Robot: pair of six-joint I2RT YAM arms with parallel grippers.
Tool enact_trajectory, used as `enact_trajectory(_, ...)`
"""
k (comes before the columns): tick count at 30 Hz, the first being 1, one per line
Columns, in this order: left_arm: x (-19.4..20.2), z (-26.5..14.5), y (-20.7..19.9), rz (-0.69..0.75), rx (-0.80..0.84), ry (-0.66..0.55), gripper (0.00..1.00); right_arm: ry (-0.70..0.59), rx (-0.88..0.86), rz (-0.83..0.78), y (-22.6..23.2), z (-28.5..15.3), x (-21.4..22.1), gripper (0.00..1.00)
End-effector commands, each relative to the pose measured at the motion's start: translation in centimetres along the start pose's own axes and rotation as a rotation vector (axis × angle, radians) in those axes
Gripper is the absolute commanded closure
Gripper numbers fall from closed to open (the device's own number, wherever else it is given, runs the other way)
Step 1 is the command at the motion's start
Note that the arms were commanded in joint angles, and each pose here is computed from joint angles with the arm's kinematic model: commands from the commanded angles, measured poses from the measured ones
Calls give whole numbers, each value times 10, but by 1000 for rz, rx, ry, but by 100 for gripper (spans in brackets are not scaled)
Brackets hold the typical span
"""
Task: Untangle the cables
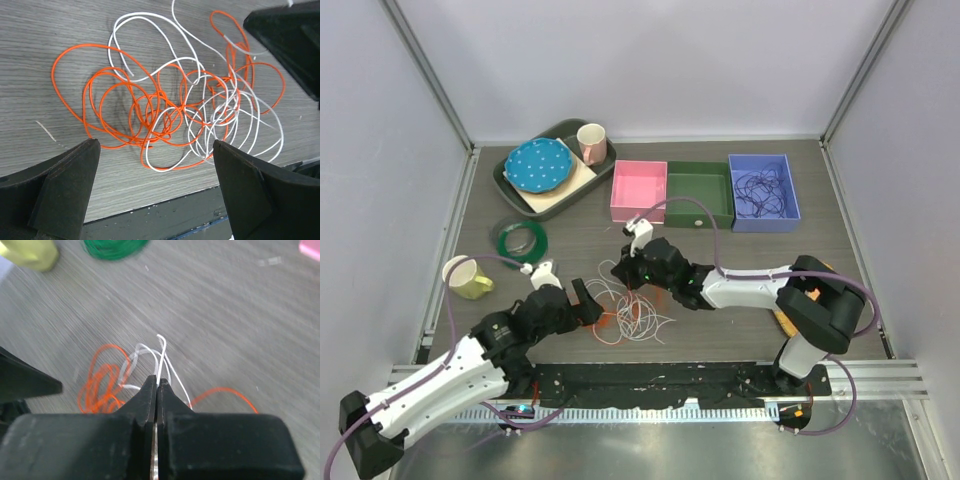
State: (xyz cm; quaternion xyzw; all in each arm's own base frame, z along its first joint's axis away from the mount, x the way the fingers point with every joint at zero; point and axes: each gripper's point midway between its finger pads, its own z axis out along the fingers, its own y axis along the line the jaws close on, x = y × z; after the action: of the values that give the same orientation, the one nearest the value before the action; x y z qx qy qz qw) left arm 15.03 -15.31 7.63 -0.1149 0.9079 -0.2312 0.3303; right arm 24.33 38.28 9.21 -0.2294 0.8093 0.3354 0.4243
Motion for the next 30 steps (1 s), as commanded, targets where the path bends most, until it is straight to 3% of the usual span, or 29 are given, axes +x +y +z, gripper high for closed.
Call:
enact_trajectory(1, -27, -16, -22, -9, 67, -84, 0, -172, -54, -64, 39, -13, -82, 99)
enact_trajectory(5, -42, -21, -37, -19, 121, -141, 0, -241, -104, -92, 65, -45, -131, 99)
enact_trajectory(10, -53, -24, -84, 6, 295, -145, 0, -380, -234, -136, 108, -111, -206, 99)
enact_trajectory(15, -75, -25, -115, 40, 336, -188, 0, -515, -321, -187, 145, -179, -282, 99)
enact_trajectory(20, -109, -46, -166, 116, 441, -249, 0, -694, -221, -145, 145, -227, -355, 99)
enact_trajectory(23, -116, -50, -191, 147, 532, -265, 0, -746, -205, -125, 147, -240, -376, 99)
enact_trajectory(30, -133, -51, -207, 198, 534, -319, 0, -753, -214, -100, 151, -250, -387, 99)
